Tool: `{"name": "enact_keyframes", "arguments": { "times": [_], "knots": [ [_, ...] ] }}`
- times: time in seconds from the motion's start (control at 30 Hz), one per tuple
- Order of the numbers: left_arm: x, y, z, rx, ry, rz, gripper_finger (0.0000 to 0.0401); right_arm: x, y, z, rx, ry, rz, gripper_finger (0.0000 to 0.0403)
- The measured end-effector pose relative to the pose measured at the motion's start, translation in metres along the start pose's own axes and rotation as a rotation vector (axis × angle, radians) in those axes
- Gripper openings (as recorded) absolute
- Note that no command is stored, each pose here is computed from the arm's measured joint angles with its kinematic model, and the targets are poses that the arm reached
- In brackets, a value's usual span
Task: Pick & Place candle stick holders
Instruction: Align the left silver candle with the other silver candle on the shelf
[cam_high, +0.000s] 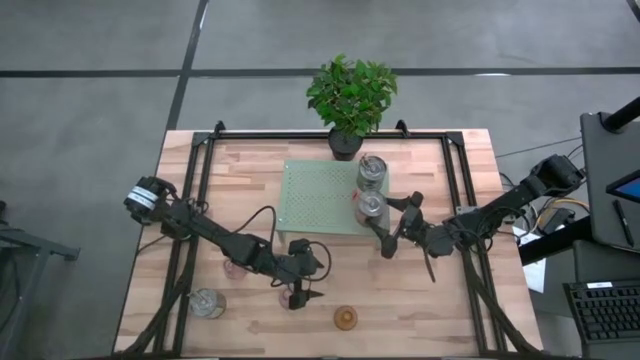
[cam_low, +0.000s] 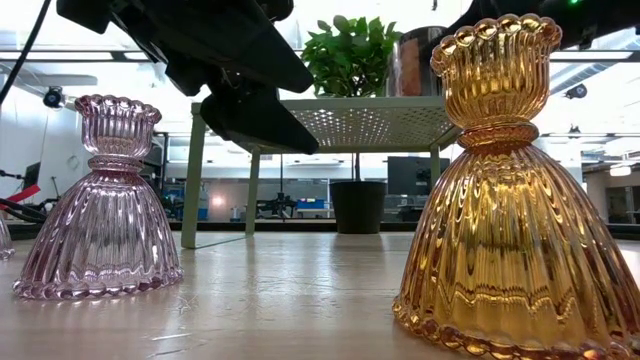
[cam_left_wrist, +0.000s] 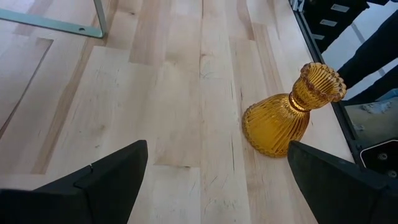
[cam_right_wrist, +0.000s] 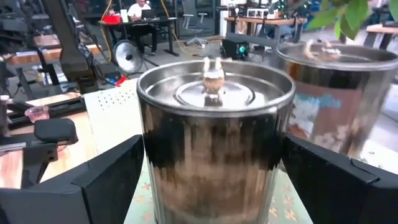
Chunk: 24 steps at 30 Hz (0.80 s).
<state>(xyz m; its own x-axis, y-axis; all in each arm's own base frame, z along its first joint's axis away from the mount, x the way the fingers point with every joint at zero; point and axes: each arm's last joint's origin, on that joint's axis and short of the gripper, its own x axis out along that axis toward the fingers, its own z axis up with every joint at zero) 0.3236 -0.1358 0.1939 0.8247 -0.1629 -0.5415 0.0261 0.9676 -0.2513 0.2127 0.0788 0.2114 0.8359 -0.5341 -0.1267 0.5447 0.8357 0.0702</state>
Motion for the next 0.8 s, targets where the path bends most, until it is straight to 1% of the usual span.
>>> {"name": "enact_keyframes", "arguments": {
  "times": [0.43, 0.53, 0.67, 0.73, 0.8],
  "knots": [
    [0.0, 0.0, 0.0, -0.007, 0.0, 0.0, 0.0386, -0.0004, 0.0013, 0.0008, -0.046, 0.003, 0.017, 0.0368],
    [0.0, 0.0, 0.0, -0.007, 0.0, 0.0, 0.0386, -0.0005, 0.0026, 0.0004, -0.073, 0.013, 0.062, 0.0368],
    [0.0, 0.0, 0.0, -0.005, 0.0, 0.0, 0.0386, -0.0008, 0.0045, -0.0004, -0.08, 0.032, 0.13, 0.0368],
    [0.0, 0.0, 0.0, -0.006, 0.0, 0.0, 0.0386, -0.0009, 0.0056, -0.0014, -0.111, 0.045, 0.176, 0.0368],
    [0.0, 0.0001, 0.0, -0.007, 0.0, 0.0, 0.0386, -0.001, 0.0058, -0.0019, -0.126, 0.048, 0.186, 0.0368]
  ]
}}
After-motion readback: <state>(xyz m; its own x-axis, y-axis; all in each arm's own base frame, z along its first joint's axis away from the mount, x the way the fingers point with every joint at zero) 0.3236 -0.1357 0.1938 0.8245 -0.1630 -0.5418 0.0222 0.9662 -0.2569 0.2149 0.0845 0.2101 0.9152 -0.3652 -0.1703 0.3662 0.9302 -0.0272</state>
